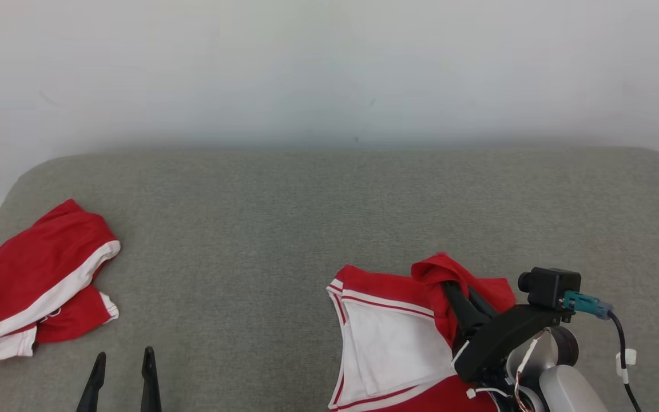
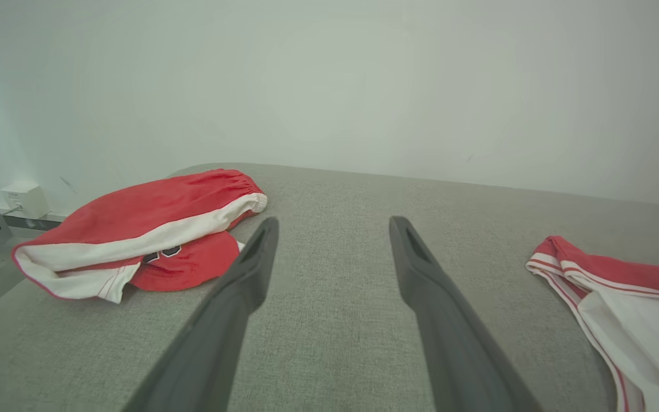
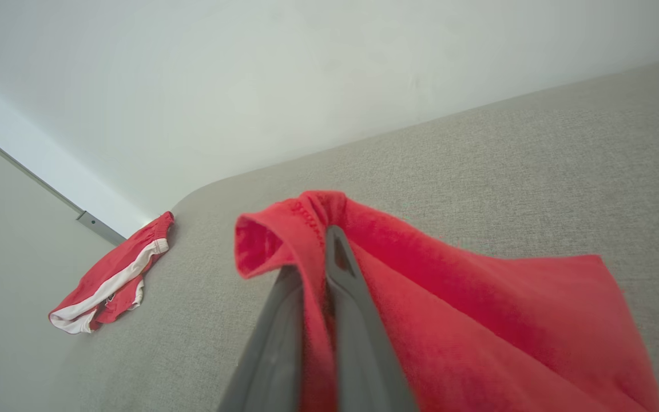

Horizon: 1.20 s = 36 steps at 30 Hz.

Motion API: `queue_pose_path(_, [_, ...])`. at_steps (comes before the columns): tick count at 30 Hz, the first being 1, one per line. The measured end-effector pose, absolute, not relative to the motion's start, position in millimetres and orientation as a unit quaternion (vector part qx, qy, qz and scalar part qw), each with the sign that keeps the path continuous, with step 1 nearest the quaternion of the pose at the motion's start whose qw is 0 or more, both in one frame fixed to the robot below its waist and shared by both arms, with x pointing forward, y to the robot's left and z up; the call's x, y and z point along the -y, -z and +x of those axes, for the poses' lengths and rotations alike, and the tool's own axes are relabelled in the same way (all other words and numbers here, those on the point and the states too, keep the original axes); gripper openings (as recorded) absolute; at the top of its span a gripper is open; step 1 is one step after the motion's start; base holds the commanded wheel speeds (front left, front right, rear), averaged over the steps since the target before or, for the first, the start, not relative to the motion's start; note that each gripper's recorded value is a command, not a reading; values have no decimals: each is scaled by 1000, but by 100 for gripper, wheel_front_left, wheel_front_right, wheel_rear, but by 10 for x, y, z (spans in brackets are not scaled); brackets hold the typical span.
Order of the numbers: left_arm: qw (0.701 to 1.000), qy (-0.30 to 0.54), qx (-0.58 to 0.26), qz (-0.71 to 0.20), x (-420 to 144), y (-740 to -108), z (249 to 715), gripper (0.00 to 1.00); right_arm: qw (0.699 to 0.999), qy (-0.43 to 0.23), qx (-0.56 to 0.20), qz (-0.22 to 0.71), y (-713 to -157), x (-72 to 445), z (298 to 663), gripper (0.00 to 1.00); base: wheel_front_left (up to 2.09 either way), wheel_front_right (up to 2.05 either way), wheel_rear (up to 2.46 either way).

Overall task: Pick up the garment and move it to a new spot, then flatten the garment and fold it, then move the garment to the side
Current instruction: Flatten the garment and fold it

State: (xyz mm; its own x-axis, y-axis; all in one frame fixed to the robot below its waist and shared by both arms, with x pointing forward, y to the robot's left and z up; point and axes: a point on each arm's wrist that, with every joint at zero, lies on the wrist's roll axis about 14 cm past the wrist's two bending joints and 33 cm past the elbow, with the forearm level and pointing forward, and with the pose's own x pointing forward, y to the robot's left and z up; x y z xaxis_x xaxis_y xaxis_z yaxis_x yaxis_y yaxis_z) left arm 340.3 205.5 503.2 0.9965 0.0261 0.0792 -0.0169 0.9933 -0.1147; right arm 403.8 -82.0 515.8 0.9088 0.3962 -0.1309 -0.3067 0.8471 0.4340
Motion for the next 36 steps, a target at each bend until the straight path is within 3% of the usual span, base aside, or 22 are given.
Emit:
queue_pose_path(17, [997, -40, 22, -63, -2208, -4906, 3338, 100, 933, -238, -153, 223, -4814, 179, 4231, 0, 0, 0, 0])
queue_pose_path(18, [997, -40, 20, -64, -2209, -4895, 3338, 100, 932, -240, -155, 221, -4788, 152, 4224, 21, 0, 0, 0])
queue_pose_path(19, [997, -41, 18, -64, -2211, -4884, 3336, 100, 932, -242, -155, 221, -4776, 129, 4221, 100, 0, 0, 0])
queue_pose_path(28, [997, -28, 24, -65, -2139, -4920, 3367, 100, 949, -250, -61, 181, -5151, 159, 4257, 100, 0, 0, 0])
queue_pose_path(36, [997, -10, 33, -63, -2046, -4980, 3394, 100, 970, -184, 39, 154, -5488, 879, 4235, 100, 0, 0, 0])
